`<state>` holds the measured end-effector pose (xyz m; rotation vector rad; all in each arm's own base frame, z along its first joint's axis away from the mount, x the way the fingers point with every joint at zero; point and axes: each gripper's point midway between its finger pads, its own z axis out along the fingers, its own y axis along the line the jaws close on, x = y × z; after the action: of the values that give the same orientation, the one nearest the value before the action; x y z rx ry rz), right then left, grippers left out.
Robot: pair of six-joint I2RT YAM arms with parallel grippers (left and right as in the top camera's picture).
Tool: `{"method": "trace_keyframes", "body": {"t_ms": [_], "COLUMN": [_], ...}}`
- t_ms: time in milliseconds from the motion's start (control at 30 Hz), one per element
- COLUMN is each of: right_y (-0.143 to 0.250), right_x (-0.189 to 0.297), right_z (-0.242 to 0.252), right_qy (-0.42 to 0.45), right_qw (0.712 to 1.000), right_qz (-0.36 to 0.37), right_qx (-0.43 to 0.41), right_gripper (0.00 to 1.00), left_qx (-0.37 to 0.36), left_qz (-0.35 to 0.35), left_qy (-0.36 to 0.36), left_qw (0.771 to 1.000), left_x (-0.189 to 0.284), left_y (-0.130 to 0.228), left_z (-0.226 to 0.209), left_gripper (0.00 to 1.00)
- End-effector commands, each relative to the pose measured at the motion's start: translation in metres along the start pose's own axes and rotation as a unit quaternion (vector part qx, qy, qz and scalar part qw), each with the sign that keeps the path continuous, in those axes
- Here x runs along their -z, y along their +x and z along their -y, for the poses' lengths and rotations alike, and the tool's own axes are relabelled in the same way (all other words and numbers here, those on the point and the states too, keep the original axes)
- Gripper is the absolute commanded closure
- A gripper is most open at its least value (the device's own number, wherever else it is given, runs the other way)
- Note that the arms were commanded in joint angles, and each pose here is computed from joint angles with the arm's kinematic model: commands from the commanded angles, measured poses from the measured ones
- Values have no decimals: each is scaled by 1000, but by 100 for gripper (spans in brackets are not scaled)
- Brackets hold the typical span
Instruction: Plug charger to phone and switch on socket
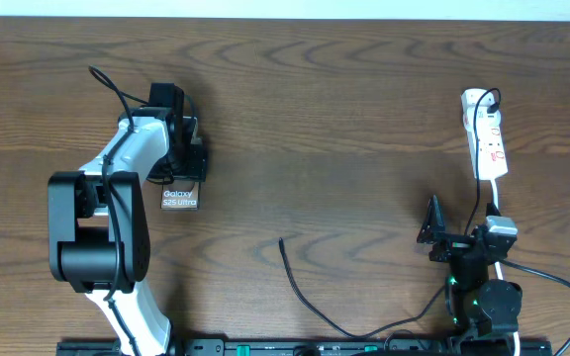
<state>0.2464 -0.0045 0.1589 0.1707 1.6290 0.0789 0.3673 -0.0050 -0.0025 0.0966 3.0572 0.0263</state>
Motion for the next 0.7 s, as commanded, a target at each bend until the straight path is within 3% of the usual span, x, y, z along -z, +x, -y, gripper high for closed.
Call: {"method": "trace_keyframes", "body": {"t_ms": [0,200,533,667], "right_y": [0,0,0,0], "right_x": [0,0,0,0], "right_z": [1,1,1,1], "right_qy": [3,3,3,3], "right_qw": [1000,1000,1000,1000], "right_qz": [1,1,1,1], "right_qx": [7,7,7,7], "right_gripper": [1,1,1,1], "left_qx": [-5,-5,-5,-5], "left_qz": [-32,-33,-32,-31], "left_qy": [-14,-14,-14,-14], "left_qw": [999,999,999,999], "left_x": [-17,-18,-17,-18], "left_y": [13,13,13,12], "left_z": [-6,-6,-6,-6], "left_gripper": [39,46,87,92]}}
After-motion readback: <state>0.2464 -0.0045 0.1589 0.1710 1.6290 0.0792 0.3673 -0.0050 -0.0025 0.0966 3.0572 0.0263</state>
